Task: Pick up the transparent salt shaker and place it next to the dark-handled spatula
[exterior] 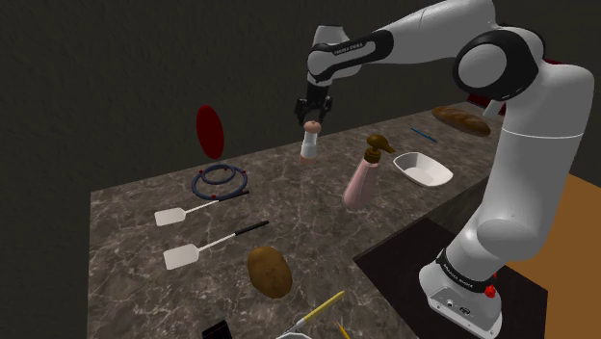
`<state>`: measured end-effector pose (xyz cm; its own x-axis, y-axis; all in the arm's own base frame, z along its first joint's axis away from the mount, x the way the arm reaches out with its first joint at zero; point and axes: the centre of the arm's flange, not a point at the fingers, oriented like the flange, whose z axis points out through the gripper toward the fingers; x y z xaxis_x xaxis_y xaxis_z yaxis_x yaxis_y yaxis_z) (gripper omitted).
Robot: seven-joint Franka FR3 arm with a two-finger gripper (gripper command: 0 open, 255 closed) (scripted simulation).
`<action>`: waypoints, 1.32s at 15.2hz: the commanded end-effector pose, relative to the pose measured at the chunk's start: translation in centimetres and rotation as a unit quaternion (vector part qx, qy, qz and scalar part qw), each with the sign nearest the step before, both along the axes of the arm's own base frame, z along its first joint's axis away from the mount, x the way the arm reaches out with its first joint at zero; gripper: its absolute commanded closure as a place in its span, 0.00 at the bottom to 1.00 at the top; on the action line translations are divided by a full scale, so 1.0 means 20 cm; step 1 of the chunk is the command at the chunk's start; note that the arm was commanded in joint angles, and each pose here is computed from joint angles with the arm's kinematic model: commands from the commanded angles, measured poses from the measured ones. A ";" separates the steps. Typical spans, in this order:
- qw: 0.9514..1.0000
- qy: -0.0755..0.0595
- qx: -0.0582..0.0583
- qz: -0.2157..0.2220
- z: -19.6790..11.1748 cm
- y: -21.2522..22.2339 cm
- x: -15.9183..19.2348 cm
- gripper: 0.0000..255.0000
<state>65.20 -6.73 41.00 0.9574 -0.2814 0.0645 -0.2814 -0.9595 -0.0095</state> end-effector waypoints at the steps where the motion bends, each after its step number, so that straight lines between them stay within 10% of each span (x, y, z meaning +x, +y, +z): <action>1: 1.000 0.000 0.000 0.000 -0.06 0.00 0.01 0.00; 9: 1.000 0.000 0.000 0.000 -0.07 0.00 0.01 0.00; 10: 1.000 0.000 0.000 0.000 -0.07 0.00 0.01 1.00; 20: 1.000 0.000 0.000 0.000 -0.04 0.00 0.01 1.00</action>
<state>65.37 -6.78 39.85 0.9572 -0.2818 0.0655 -0.2818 -0.9594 -0.0098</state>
